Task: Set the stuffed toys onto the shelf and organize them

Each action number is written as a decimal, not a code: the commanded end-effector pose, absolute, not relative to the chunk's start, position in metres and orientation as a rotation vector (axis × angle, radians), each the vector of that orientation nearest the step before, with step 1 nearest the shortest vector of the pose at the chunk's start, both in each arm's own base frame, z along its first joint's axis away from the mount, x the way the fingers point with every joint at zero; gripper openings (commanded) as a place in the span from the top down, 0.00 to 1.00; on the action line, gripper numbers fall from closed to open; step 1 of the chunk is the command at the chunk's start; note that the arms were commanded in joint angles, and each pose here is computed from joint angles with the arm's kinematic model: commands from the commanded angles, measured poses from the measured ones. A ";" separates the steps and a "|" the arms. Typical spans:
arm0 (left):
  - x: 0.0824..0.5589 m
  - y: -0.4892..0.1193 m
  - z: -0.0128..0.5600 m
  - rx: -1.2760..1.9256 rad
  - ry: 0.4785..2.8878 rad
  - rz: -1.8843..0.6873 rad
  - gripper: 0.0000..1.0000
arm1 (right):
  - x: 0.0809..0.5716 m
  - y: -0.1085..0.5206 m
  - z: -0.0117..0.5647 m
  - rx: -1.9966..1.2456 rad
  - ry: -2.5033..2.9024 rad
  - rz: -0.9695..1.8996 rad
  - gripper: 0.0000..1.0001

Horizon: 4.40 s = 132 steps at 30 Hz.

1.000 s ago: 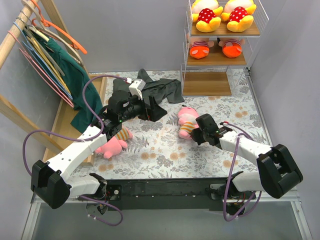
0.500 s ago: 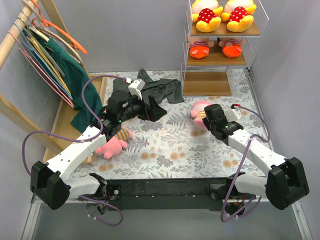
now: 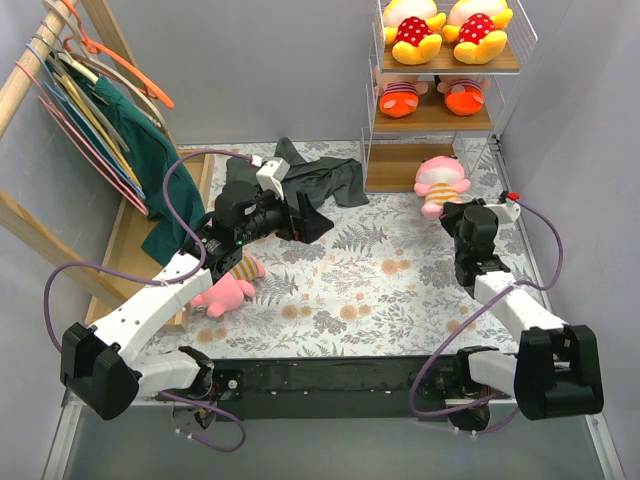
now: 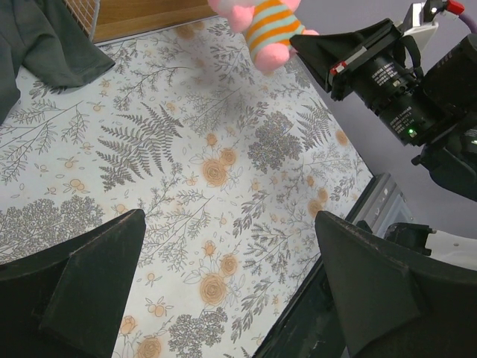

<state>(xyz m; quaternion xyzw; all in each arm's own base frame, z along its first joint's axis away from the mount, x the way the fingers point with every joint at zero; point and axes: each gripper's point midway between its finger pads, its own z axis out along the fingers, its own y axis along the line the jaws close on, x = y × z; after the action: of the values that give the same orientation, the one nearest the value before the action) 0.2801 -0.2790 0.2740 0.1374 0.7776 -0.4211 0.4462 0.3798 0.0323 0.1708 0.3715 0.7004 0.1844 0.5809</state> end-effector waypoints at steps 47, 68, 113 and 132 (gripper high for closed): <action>0.266 -0.283 0.291 0.381 1.858 -1.105 0.02 | 0.550 0.018 0.127 0.792 1.509 0.572 0.95; 0.267 -0.283 0.289 0.378 1.862 -1.100 0.02 | 0.557 -0.007 0.121 0.835 1.532 0.499 0.60; 0.317 -0.100 0.098 -0.264 2.490 0.485 0.30 | 0.339 0.135 0.173 0.277 1.808 0.991 0.42; 0.302 -0.161 0.073 -0.139 2.624 0.066 1.00 | 0.331 0.142 0.184 0.210 1.795 1.020 0.41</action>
<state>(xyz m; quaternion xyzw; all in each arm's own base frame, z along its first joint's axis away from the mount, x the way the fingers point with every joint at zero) 0.2948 -0.1158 0.0581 -0.0762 0.9597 0.1378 0.2329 0.3348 0.1333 0.1728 0.1222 0.7515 0.4100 0.5022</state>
